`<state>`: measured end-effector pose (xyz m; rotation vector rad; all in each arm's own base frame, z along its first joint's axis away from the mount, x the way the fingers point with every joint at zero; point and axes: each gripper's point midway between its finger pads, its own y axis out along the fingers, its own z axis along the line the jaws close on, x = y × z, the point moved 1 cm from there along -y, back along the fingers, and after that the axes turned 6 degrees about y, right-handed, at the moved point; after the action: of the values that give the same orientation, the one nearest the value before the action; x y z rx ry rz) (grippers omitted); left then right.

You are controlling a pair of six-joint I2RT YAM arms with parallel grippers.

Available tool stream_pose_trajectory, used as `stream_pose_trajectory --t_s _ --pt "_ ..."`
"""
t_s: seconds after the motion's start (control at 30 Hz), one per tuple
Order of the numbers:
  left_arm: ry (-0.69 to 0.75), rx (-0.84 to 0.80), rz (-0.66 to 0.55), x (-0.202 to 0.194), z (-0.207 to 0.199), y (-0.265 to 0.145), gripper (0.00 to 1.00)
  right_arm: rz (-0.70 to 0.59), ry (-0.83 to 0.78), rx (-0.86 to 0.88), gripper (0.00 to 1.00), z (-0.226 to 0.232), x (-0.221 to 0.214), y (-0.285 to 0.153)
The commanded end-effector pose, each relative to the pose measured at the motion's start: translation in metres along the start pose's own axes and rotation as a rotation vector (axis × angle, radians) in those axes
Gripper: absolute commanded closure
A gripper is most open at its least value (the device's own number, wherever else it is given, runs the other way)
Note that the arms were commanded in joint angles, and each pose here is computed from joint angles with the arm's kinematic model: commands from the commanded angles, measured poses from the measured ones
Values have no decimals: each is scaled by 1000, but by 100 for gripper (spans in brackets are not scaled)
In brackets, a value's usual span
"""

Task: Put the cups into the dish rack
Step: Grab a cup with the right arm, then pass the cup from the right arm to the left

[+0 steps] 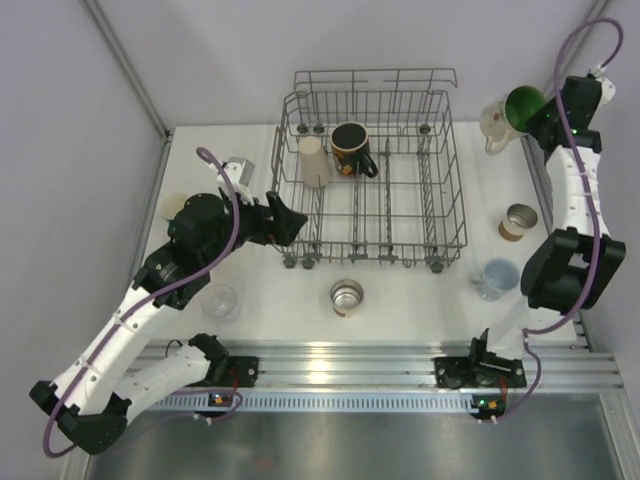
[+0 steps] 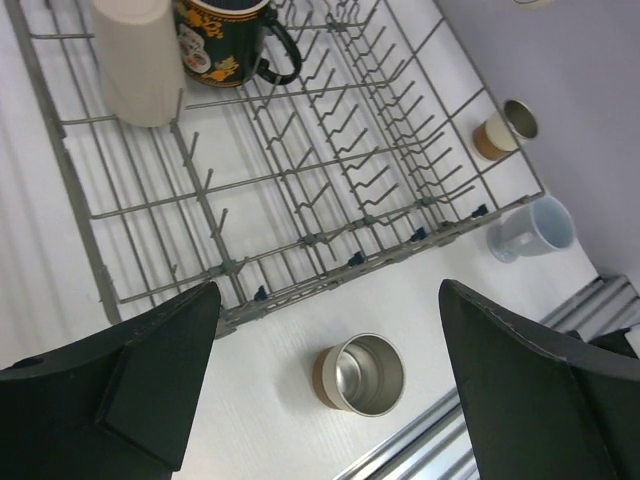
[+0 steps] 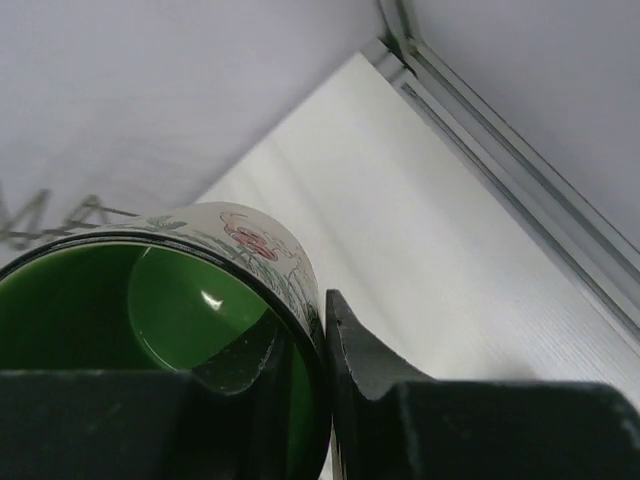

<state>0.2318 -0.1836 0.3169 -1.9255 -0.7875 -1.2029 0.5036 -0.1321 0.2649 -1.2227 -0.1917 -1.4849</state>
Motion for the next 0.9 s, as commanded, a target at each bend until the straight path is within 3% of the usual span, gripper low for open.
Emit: stream_pose_trajectory --t_s 0.0,0.07,0.33,0.4,0.43,0.67,0.87 --pt "-26 -160 -75 36 -35 -9 4 -206 123 362 100 70 72 -85" --pt "-28 -201 -79 43 -43 -8 5 -210 172 536 100 97 79 -123" --pt "-68 -473 -96 75 -96 -7 5 -38 244 1161 100 169 18 -245" --pt "-102 -524 -96 78 -105 -7 5 14 270 1245 100 173 -4 -261" --pt "-98 -573 -129 85 -112 -11 5 9 288 1359 100 181 -5 -294" --pt "-148 -678 -153 74 -122 -4 6 150 400 1631 100 180 -53 -371" --pt "-195 -727 -170 56 -120 3 5 248 464 1739 100 174 -93 -402"
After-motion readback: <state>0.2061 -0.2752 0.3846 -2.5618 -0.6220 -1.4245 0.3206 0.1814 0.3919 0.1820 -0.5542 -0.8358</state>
